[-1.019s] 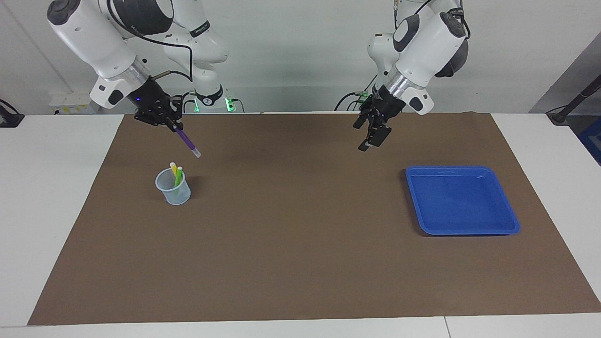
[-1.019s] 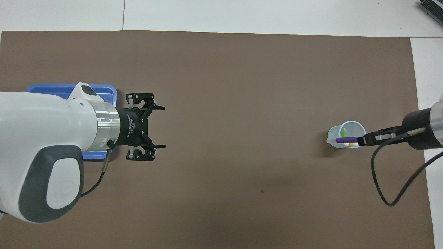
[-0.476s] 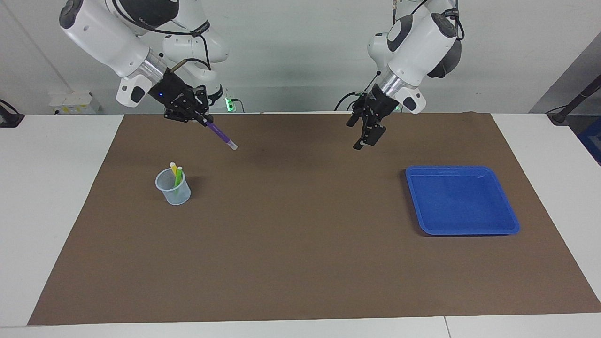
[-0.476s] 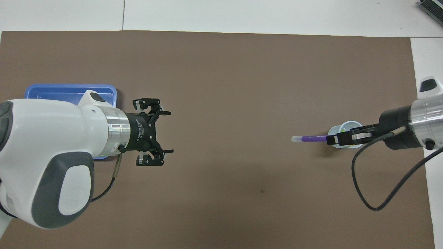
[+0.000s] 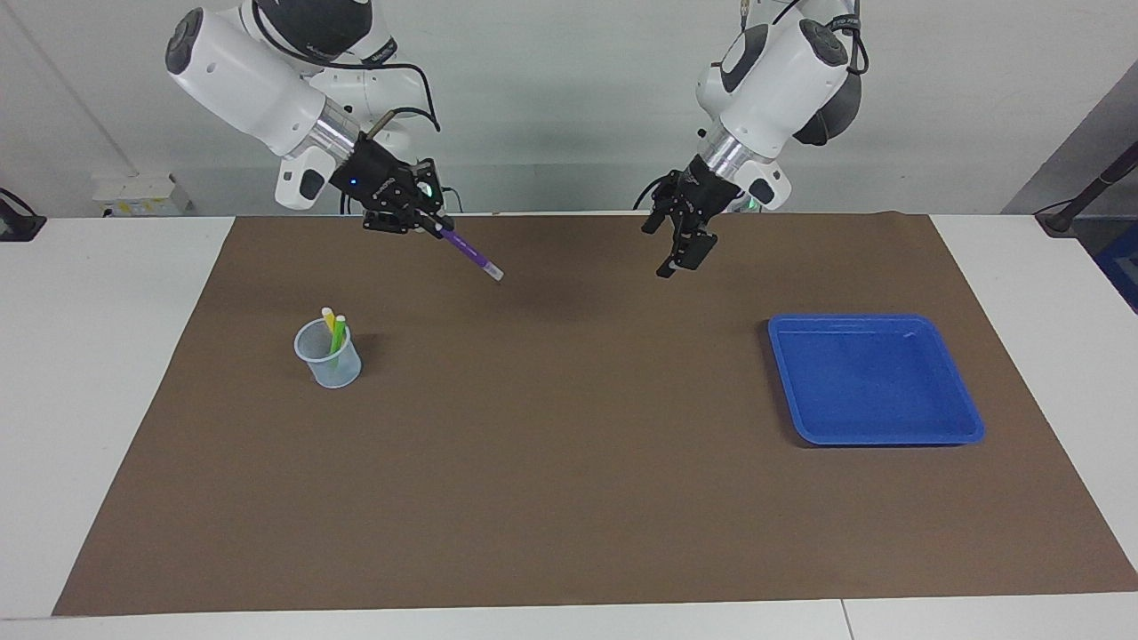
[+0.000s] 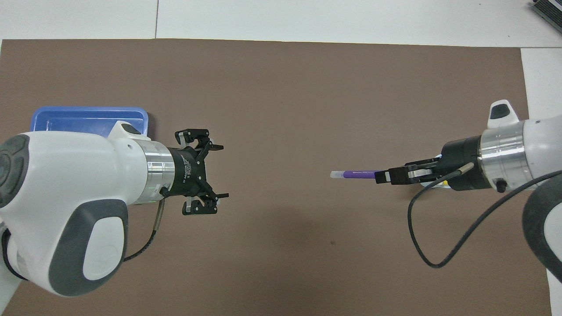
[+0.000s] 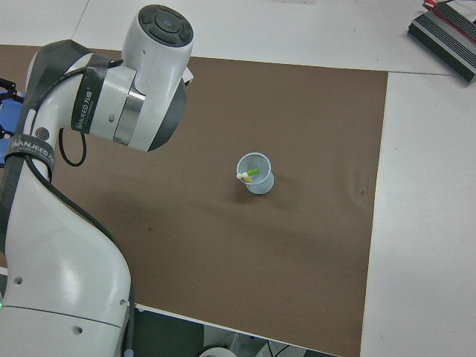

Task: Right arm passes pens to left for tray arrangement
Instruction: 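Carry the pen toward the left gripper while the left gripper approaches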

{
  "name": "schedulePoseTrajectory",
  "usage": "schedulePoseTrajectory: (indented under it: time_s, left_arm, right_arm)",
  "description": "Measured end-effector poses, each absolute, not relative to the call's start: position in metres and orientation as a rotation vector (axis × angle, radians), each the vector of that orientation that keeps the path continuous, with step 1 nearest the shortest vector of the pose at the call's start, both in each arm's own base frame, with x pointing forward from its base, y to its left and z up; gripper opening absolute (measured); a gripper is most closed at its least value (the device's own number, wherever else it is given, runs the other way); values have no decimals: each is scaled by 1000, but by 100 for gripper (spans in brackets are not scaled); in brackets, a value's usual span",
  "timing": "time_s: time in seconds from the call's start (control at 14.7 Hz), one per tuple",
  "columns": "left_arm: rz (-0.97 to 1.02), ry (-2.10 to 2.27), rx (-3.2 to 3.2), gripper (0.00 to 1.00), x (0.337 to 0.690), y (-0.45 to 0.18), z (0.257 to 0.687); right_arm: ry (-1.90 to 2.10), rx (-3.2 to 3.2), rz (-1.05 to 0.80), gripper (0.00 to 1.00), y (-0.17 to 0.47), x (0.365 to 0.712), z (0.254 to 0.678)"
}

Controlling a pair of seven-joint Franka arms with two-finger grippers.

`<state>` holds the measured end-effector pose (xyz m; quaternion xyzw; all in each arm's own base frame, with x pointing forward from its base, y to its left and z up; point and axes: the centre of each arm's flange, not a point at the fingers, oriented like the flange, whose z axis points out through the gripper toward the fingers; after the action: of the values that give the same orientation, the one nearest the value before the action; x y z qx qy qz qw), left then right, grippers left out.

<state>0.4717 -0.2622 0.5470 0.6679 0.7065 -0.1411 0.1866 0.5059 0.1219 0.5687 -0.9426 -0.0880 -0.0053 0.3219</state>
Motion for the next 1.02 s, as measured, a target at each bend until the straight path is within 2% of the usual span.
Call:
schedulePoseTrajectory:
  time_s: [0.61, 1.02]
  left_arm:
    - [-416, 2033, 1681, 100, 441, -331, 564]
    - [-453, 2066, 1586, 100, 427, -355, 575]
  right_arm:
    - [-221, -2328, -15, 18, 158, 501, 568]
    - [-261, -2243, -38, 18, 176, 496, 553]
